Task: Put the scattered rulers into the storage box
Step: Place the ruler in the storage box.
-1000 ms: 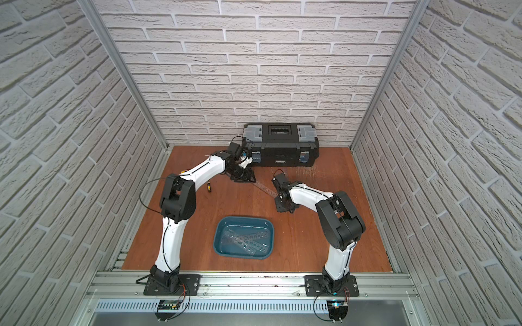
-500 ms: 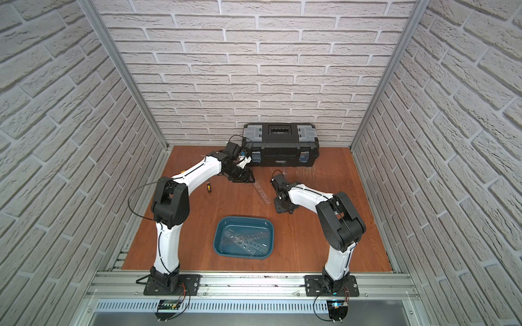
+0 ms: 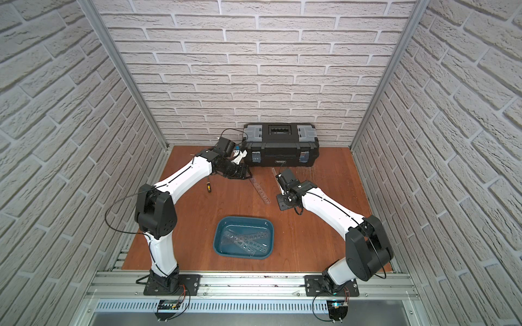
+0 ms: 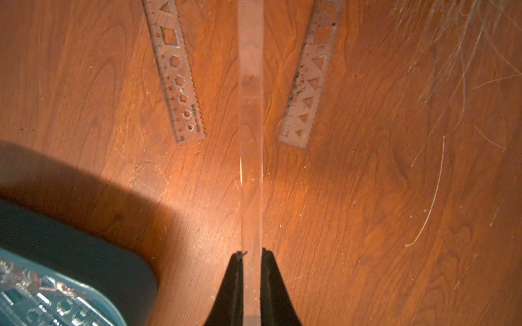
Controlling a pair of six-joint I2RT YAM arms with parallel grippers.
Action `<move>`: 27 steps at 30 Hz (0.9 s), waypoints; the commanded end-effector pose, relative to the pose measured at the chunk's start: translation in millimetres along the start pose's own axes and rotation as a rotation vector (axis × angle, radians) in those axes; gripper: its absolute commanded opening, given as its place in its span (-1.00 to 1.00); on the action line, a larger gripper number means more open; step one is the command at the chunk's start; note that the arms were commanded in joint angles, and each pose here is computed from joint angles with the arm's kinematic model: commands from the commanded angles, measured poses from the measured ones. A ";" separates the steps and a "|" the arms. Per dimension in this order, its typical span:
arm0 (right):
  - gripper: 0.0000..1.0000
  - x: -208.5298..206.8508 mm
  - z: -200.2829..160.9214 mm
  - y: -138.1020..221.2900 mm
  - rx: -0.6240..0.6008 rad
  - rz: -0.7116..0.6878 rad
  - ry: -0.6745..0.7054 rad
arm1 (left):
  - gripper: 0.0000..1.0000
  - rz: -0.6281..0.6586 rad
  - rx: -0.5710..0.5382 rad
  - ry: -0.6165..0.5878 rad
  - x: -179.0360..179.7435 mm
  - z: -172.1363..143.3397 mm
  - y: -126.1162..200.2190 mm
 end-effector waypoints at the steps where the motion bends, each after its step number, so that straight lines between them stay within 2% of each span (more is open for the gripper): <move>1: -0.95 14.9 -2.9 20.7 -0.015 0.060 0.063 | 0.15 0.012 -0.034 0.017 3.4 -1.2 15.0; 15: -0.95 65.6 -24.2 50.8 -0.019 0.191 0.266 | 0.17 0.019 -0.086 0.080 12.9 -21.9 63.3; 27: -0.95 99.5 -66.7 57.9 0.033 0.268 0.468 | 0.18 0.052 -0.105 0.126 23.8 -46.7 94.4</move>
Point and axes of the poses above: each gripper's point midway between its finger pads, its own y axis back along the fingers, its own x axis along the line the jaws close on, z = x × y, the point moved 3 cm from there along y, back along the fingers, and after that the axes turned 14 degrees about -y, right-handed, at the moved point
